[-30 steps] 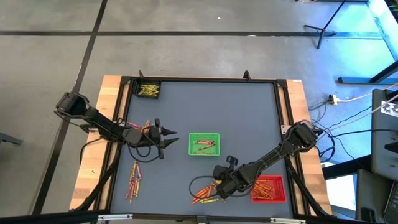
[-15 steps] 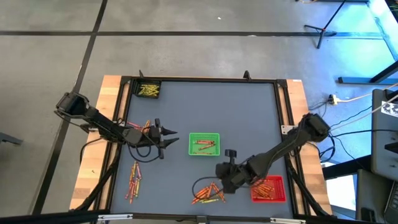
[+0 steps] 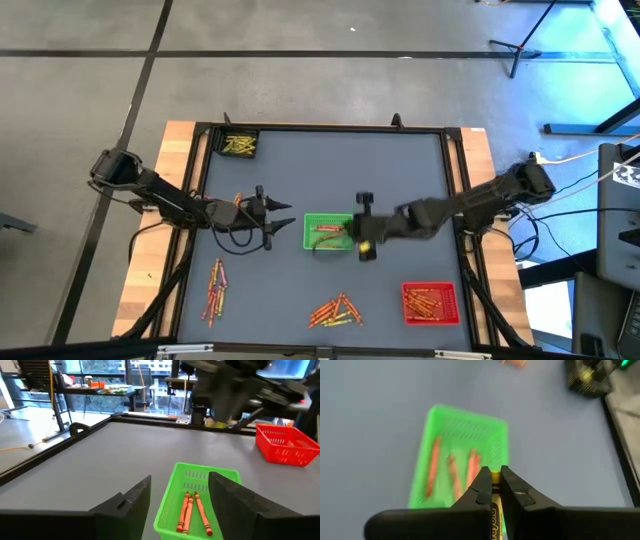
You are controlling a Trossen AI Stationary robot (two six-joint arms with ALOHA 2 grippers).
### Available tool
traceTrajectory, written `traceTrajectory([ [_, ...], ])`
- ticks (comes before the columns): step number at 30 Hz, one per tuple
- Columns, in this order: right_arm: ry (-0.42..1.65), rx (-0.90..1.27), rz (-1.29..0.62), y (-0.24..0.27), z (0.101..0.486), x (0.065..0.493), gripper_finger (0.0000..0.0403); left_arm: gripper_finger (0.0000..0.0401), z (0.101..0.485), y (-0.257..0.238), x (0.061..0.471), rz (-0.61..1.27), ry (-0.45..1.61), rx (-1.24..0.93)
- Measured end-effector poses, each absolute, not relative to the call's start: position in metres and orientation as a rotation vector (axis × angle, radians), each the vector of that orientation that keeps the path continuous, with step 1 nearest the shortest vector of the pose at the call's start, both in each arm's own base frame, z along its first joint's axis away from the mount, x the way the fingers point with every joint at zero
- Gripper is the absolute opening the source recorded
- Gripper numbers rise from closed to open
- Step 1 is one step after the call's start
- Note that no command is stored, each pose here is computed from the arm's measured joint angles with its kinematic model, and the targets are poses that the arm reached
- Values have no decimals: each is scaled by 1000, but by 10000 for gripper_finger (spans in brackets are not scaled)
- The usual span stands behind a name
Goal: Sort crayons
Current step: Put the light green crayon into the black bin
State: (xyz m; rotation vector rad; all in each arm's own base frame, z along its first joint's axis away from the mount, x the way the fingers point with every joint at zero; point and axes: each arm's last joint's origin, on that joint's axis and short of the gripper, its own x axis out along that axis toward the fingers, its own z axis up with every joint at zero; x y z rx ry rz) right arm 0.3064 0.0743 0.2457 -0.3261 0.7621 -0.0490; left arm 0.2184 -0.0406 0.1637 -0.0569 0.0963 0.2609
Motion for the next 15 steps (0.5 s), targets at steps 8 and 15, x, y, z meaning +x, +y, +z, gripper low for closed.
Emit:
traceTrajectory([
  [8,355,-204,17,9,225,302,13,196,176,-32,234,287,118,-25],
  [15,77,-159,28,-4,213,301,14,196,178,-24,245,291,114,-32],
])
